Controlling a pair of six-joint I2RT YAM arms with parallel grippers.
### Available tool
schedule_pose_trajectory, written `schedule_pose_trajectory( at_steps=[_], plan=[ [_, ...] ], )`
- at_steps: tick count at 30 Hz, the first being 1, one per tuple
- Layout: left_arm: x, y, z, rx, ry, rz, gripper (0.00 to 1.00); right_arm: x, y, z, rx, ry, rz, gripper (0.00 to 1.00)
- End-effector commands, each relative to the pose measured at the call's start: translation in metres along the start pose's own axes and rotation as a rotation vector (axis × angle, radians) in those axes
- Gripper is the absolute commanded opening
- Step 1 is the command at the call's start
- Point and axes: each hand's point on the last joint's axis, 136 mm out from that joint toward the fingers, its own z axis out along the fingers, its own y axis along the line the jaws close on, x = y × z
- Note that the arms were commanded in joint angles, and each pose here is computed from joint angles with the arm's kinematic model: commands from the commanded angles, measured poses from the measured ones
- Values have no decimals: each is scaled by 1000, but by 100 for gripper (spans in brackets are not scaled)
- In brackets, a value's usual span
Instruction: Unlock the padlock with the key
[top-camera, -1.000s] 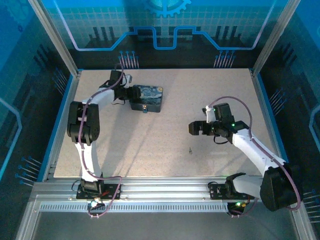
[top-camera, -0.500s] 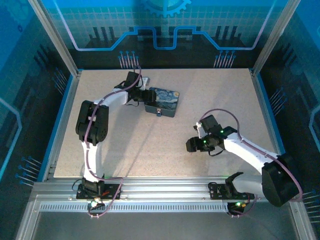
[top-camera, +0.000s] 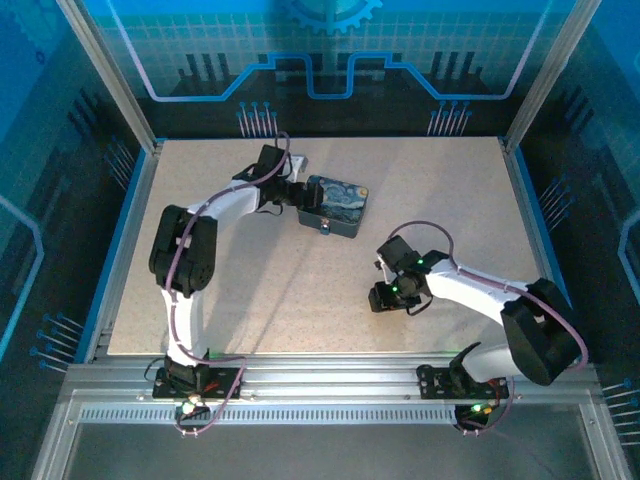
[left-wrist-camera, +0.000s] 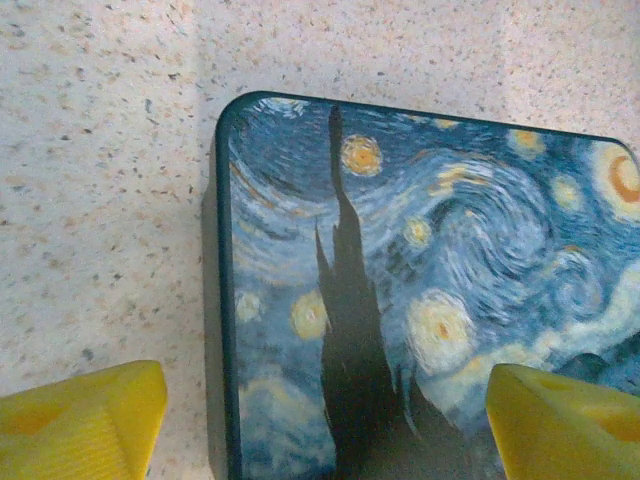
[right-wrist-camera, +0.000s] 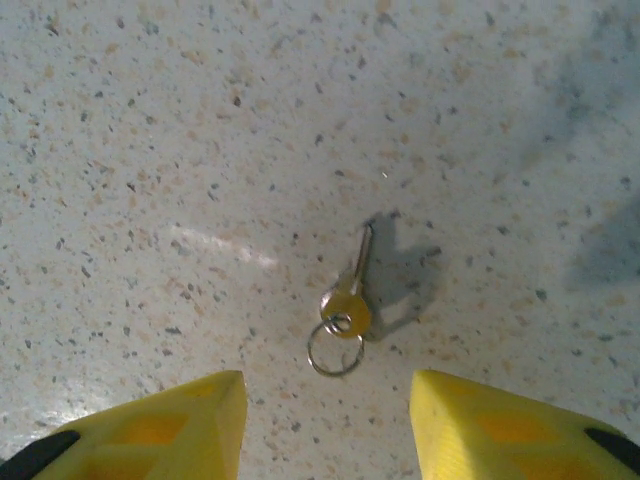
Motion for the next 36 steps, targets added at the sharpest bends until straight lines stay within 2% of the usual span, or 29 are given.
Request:
schedule_pose_trajectory(
  at_steps=[1, 12, 26, 36],
  plan=[
    [-26, -9, -43, -30, -133, 10, 86, -5, 5, 2, 25, 4, -13, 44],
    [-12, -18, -91, -23, -224, -38, 86, -3, 2, 14, 94, 63, -30, 30],
    [-5, -29, -114, 9, -253, -50, 86, -2, -9, 14, 153, 55, -38, 9],
    [25, -42, -128, 67, -230, -117, 85, -9, -9, 6, 148, 11, -63, 0]
  ],
)
